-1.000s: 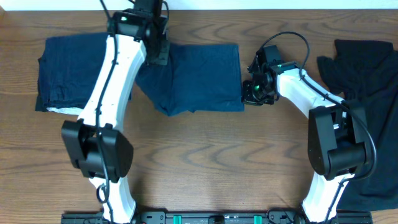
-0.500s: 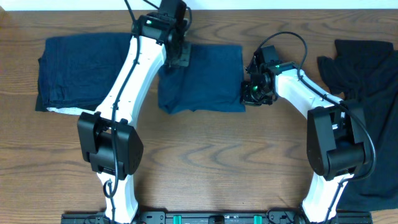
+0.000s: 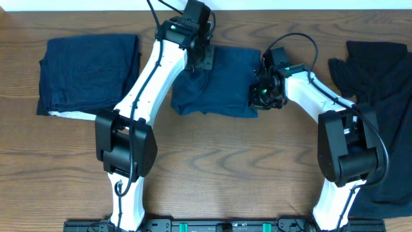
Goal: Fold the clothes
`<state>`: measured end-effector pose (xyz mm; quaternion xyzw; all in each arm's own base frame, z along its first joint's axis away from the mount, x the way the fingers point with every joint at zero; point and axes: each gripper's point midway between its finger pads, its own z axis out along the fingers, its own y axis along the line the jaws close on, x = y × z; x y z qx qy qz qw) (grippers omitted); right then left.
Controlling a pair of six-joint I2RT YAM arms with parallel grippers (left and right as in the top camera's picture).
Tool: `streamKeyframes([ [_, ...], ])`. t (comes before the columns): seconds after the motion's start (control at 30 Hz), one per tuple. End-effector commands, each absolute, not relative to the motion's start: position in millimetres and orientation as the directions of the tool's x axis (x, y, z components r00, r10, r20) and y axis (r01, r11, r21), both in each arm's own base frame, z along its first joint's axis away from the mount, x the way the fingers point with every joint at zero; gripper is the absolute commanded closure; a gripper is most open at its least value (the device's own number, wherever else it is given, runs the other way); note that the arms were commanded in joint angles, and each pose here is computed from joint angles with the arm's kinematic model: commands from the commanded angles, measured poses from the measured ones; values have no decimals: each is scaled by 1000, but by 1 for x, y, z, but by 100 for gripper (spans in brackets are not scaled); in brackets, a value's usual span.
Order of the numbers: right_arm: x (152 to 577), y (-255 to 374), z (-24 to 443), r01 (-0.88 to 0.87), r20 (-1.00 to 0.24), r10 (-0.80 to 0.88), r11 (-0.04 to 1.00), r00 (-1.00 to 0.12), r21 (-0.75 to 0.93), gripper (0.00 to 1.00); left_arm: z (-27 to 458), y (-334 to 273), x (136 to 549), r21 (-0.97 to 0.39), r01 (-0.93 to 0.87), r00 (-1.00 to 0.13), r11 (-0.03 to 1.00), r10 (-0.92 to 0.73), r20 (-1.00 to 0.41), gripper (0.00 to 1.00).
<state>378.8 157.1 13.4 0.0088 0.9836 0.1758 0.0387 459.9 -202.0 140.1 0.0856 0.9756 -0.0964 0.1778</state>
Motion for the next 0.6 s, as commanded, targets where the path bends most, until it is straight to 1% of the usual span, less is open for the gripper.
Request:
streamKeyframes([
  [0.0, 397, 145, 41, -26, -127, 16, 947, -992, 320, 99, 148, -208, 464, -186, 201, -917, 962, 118, -380, 94],
  [0.13, 417, 135, 86, -29, -172, 29, 944, -985, 327, 99, 149, -209, 466, -188, 202, -915, 961, 117, -387, 94],
  [0.27, 425, 150, 98, -59, -200, 23, 916, -980, 397, 99, 149, -209, 466, -188, 202, -915, 961, 117, -387, 94],
  [0.33, 422, 158, 91, -66, -184, 12, 909, -983, 412, 99, 149, -209, 466, -188, 203, -915, 961, 117, -387, 94],
  [0.4, 419, 168, 79, -42, -145, 21, 907, -989, 418, 99, 149, -209, 465, -190, 204, -915, 960, 118, -386, 94],
  [0.57, 410, 202, 45, -44, -59, -17, 870, -998, 492, 99, 150, -215, 463, -229, 217, -919, 949, 119, -377, 94],
])
